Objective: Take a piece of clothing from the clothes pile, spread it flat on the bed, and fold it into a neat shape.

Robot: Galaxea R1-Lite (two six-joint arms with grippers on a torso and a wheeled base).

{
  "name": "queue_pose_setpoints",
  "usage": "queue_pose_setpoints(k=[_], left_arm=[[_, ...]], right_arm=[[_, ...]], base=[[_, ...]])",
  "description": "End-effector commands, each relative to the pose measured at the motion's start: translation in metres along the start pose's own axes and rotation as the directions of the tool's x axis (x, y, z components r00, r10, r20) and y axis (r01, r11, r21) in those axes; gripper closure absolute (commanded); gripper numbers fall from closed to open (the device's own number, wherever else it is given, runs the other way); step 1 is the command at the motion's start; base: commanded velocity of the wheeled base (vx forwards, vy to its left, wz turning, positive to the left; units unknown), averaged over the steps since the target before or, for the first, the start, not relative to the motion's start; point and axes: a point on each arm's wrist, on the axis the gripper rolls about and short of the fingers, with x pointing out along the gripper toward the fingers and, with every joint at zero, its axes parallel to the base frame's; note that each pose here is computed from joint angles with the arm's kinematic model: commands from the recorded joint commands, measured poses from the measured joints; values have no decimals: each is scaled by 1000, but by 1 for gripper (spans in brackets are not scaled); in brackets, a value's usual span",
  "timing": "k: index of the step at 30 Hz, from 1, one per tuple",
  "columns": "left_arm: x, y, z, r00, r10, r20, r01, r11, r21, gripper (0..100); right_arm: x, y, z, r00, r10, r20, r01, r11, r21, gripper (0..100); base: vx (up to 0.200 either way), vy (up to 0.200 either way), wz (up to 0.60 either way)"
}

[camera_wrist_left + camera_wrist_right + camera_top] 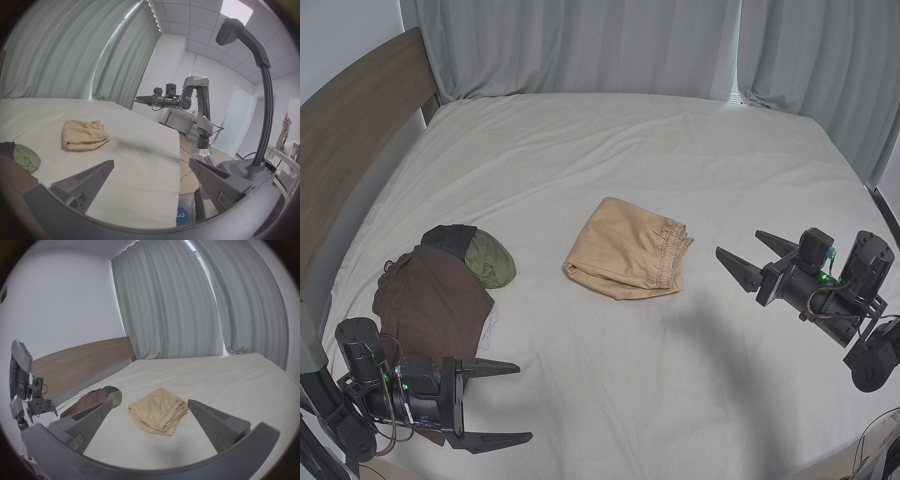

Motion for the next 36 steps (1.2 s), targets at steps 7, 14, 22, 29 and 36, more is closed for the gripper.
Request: queue_pose_setpoints(k=[7,14,22,29,36], left_arm=[[-6,-19,15,1000,-16,18,14,993,113,0],[-7,-30,25,998,-53,38,45,983,178,0],[-5,-56,38,987,-152,52,137,965,224,0],[-14,-73,45,983,-174,58,155,957,245,0],[-36,-93,60,984,-119,132,76,953,293,0]], right_arm=[[-50,-12,11,993,-119,6,119,993,23,0],[-103,-5,8,988,-154,2,154,988,27,0],[-174,0,10,965,-242,104,249,967,-55,0],[-220,18,15,948,-285,140,305,942,-143,0],[-261,38,16,936,-315,158,337,930,-145,0]], base=[[0,0,0],[0,0,0],[0,0,0],[0,0,0],[0,0,0]])
